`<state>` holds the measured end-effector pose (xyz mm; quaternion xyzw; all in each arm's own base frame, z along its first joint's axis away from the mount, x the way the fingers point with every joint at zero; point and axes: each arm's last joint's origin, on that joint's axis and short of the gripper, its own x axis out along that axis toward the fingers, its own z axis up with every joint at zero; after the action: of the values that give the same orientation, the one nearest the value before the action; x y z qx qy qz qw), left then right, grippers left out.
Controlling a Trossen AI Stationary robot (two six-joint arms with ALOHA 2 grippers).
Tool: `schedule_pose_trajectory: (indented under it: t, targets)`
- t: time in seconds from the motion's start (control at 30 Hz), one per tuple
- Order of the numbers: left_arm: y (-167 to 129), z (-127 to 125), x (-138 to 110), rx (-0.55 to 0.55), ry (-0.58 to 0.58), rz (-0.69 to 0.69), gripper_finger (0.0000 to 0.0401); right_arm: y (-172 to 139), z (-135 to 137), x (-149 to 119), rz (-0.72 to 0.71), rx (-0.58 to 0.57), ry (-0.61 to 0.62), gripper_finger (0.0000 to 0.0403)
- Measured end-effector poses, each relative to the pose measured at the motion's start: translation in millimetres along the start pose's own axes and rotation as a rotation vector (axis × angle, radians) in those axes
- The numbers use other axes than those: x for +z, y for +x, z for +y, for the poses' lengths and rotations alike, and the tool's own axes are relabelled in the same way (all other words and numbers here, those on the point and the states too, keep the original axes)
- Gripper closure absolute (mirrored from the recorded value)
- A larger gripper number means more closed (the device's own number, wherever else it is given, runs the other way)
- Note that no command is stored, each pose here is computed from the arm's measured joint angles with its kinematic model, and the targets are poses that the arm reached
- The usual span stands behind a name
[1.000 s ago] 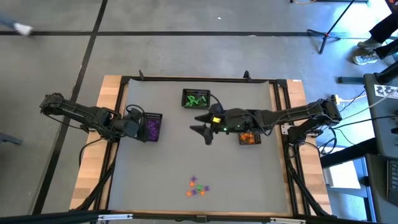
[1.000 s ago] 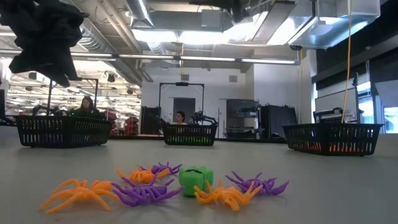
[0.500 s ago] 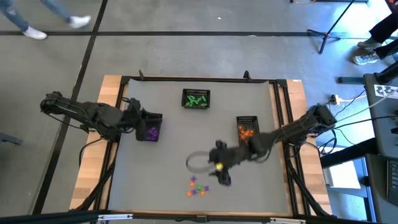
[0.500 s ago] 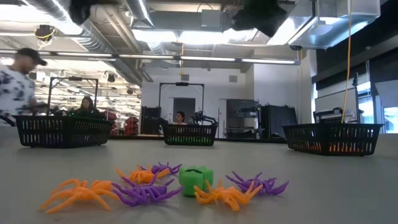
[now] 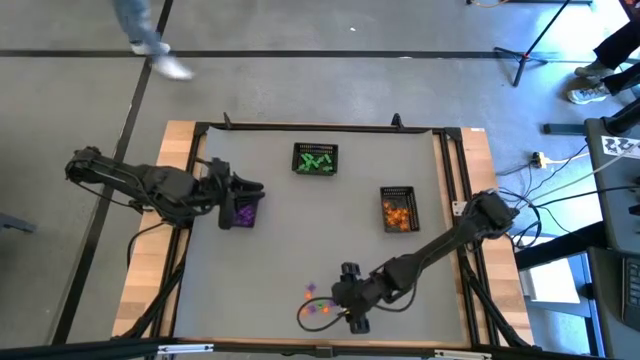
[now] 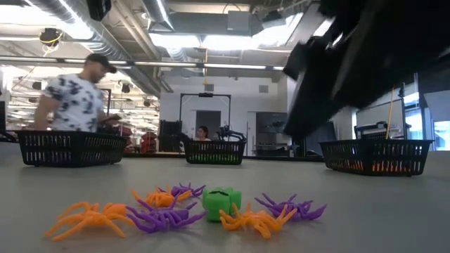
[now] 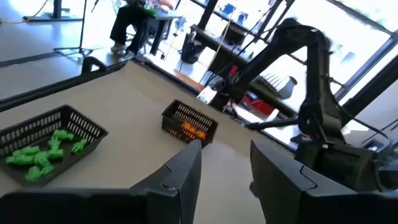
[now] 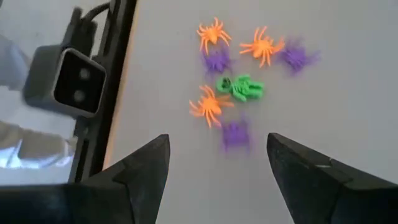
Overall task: Sort Halloween decoration
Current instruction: Put the bottom right violet spider toy into the left bin
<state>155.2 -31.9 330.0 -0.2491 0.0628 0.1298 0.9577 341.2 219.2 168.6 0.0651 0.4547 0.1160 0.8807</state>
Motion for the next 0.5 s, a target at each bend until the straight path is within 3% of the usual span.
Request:
schedule_pose_trajectory:
  t: [0.33,0.5]
  targets:
    - [4,1,-9,-0.003,0.036,0.090,0.0272,29,-7,-12,-0.007,-0.123,-0.004,0.0135]
    - [4,2,-10,-0.009,0.037,0.109,0.0272,42,-7,-17,-0.012,-0.123,-0.007,0.0160]
